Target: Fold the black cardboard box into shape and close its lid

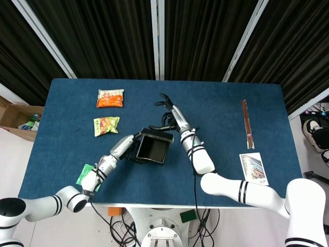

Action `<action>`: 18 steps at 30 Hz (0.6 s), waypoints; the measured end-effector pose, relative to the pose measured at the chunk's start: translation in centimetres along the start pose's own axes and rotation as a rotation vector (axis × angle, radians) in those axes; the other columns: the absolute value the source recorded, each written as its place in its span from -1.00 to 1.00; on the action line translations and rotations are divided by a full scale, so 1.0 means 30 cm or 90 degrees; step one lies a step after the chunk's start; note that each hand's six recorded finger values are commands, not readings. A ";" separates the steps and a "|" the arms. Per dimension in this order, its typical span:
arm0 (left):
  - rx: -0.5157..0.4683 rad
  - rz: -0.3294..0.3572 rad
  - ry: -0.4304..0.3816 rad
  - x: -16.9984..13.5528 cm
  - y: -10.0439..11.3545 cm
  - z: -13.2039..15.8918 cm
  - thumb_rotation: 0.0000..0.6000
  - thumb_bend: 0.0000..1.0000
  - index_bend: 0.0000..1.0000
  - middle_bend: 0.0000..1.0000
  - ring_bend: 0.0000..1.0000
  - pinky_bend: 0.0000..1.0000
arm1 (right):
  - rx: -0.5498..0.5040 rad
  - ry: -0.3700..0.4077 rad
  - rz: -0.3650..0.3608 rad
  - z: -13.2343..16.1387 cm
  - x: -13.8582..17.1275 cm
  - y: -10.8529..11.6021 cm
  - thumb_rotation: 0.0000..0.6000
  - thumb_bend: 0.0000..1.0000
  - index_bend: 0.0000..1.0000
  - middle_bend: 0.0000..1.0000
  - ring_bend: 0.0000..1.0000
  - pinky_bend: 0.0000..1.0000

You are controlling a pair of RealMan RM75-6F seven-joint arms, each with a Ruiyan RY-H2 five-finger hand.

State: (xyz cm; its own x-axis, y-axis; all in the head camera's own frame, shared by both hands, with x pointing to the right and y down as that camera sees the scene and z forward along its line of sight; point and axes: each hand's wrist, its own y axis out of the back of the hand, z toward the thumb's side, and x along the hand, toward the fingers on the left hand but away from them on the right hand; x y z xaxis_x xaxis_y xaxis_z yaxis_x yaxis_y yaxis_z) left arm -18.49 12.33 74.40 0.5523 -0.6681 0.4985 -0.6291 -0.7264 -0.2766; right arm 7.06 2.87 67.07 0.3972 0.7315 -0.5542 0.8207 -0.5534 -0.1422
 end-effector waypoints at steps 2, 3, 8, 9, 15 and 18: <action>0.002 0.007 0.017 0.011 0.003 -0.018 1.00 -0.92 -0.02 0.05 0.39 0.90 | 0.034 0.003 0.023 0.006 0.026 -0.030 1.00 -0.99 -0.90 -0.40 0.39 1.00; 0.003 0.011 0.023 0.016 0.004 -0.025 1.00 -0.92 -0.02 0.05 0.39 0.90 | 0.053 0.002 0.032 0.003 0.037 -0.040 1.00 -1.00 -0.87 -0.37 0.40 1.00; 0.007 0.033 0.061 0.038 0.007 -0.060 1.00 -0.92 -0.18 -0.02 0.39 0.90 | 0.195 -0.003 0.050 -0.025 0.072 -0.072 1.00 -1.00 -0.73 -0.26 0.45 1.00; 0.006 0.035 0.068 0.040 0.007 -0.066 0.99 -0.93 -0.23 -0.05 0.39 0.90 | 0.223 -0.004 0.048 -0.029 0.075 -0.074 1.00 -1.00 -0.73 -0.25 0.45 1.00; 0.018 0.045 0.102 0.044 0.008 -0.092 0.52 -0.94 -0.87 -0.45 0.39 0.91 | 0.378 -0.010 0.028 -0.041 0.069 -0.085 1.00 -1.00 -0.71 -0.27 0.45 1.00; 0.032 0.048 0.111 0.039 0.014 -0.098 0.30 -0.95 -0.99 -0.62 0.38 0.91 | 0.424 -0.011 0.017 -0.043 0.055 -0.095 1.00 -1.00 -0.70 -0.28 0.45 1.00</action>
State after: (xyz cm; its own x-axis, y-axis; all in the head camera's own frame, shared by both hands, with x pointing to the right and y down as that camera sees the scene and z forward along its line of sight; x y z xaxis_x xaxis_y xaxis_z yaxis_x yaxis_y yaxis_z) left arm -19.71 11.70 77.28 0.3997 -0.6858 0.6082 -0.6344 -0.6859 -0.3565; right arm 5.89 6.16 67.62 0.4025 0.7104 -0.5773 0.3788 -0.7034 -0.6015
